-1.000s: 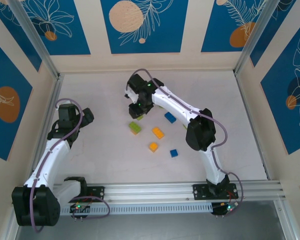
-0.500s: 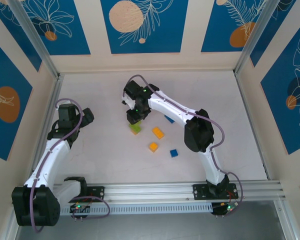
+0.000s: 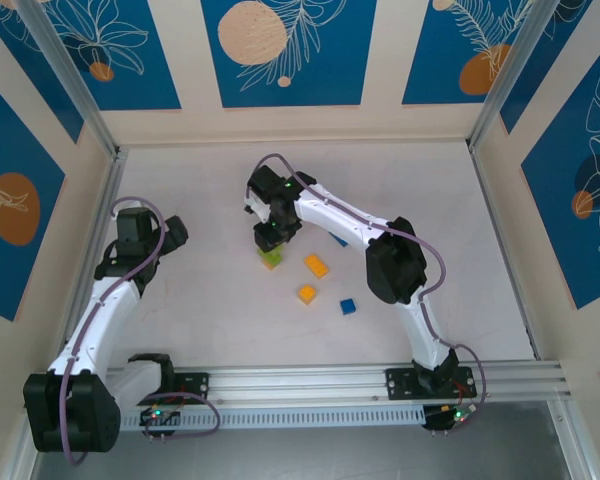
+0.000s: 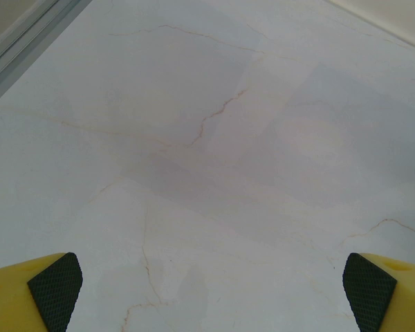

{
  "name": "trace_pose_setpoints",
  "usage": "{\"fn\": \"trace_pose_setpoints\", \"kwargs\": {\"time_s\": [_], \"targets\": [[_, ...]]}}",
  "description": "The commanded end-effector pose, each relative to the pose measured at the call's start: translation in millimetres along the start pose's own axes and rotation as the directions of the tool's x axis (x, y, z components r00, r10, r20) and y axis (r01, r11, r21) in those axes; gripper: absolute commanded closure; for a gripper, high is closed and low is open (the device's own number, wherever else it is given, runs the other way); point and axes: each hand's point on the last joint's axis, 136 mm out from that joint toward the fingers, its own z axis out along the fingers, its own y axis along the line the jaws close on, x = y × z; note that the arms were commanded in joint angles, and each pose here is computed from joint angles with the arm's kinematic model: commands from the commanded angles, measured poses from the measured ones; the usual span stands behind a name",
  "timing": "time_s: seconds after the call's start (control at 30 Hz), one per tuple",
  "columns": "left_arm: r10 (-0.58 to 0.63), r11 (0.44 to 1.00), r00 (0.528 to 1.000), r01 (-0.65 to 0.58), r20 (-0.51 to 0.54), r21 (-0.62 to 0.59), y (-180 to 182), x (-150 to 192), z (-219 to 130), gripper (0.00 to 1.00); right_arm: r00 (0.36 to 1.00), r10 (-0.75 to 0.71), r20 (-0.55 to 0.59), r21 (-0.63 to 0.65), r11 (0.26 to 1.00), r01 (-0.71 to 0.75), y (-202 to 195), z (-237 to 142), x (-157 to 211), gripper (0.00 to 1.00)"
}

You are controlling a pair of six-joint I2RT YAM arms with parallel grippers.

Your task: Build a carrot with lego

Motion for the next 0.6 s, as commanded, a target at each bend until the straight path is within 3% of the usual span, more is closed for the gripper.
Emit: {"fn": "trace_pose_setpoints", "kwargs": {"time_s": [0.0,0.57], "targets": [[-0.026,1.0,0.999,0.026,0.041,0.017,-2,-14,-8,0.01,1.0,-0.009,-0.029,-0.012,1.0,0.009,2,11,7,0.67],[-0.027,0.999,0.999,0.026,0.039,0.021,-3,-14,-7,0.01,0.998,-0.013,-0.067,0.003,1.0,0.013,0,25,17,0.67]]}}
